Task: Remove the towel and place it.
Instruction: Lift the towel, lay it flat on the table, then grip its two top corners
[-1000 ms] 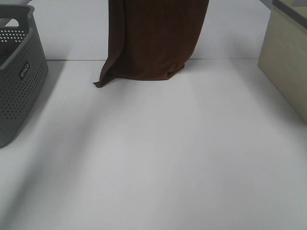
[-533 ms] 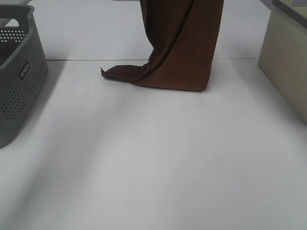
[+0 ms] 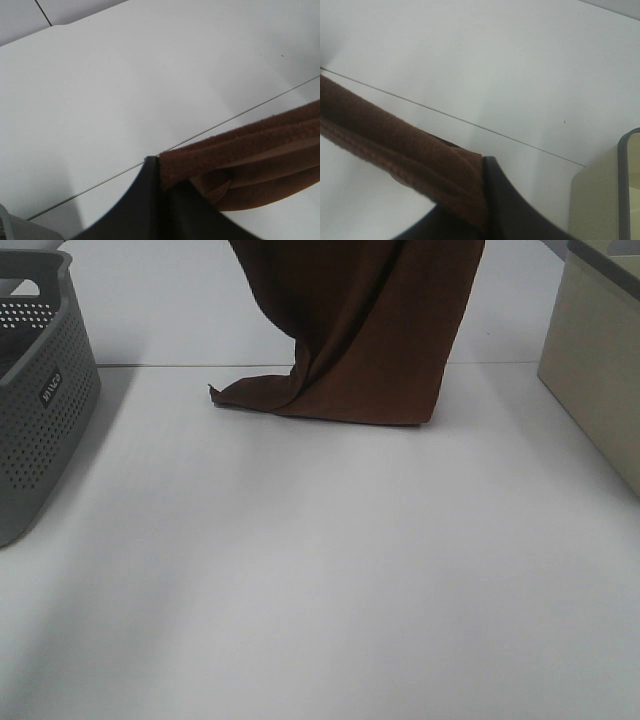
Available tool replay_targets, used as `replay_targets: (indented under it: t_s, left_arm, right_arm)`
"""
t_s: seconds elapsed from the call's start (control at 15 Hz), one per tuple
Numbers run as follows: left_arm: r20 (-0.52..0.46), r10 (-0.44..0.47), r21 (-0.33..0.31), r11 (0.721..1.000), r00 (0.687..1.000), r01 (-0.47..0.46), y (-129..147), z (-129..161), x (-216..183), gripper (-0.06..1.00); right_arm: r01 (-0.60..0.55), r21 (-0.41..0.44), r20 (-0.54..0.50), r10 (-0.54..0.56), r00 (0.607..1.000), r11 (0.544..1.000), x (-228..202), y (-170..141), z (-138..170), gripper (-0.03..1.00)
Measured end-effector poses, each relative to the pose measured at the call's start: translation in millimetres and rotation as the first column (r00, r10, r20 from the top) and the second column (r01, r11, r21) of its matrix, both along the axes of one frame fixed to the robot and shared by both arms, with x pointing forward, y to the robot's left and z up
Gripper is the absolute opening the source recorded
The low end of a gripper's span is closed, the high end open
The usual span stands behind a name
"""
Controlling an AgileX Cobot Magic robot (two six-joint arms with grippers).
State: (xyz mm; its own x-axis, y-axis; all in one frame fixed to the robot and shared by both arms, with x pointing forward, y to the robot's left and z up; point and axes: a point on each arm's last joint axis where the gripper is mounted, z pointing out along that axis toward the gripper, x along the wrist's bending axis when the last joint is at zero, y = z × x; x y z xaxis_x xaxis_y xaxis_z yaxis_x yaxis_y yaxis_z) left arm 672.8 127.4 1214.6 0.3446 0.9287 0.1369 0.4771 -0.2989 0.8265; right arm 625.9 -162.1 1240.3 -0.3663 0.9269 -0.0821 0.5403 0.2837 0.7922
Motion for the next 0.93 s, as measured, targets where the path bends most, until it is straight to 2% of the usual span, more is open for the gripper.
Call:
replay_targets:
  t_s: [0.33, 0.53, 0.67, 0.8, 0.93]
  left_arm:
    - [0.066, -0.019, 0.012, 1.0, 0.998, 0.018, 16, 45, -38, 0.0]
    - [0.0, -0.033, 0.064, 0.997, 0.999, 0.033, 32, 53, -74, 0.0]
    - [-0.038, -0.043, 0.067, 0.997, 0.998, 0.046, 39, 54, -97, 0.0]
    - [-0.042, -0.054, 0.056, 0.997, 0.998, 0.056, 48, 61, -122, 0.0]
    - [-0.055, -0.07, 0.045, 0.996, 0.996, 0.073, 54, 62, -139, 0.0]
  right_arm:
    - [-0.022, 0.038, 0.007, 0.021, 1.0, 0.999, -20, -3, 18, 0.01]
    - [-0.078, 0.125, 0.011, 0.078, 0.997, 0.989, -34, 1, 31, 0.01]
    - [-0.097, 0.165, 0.018, 0.095, 0.995, 0.982, -48, 0, 41, 0.01]
    - [-0.118, 0.198, -0.033, 0.127, 0.991, 0.973, -66, -1, 38, 0.01]
    - [-0.11, 0.192, -0.103, 0.132, 0.986, 0.975, -81, -6, 25, 0.01]
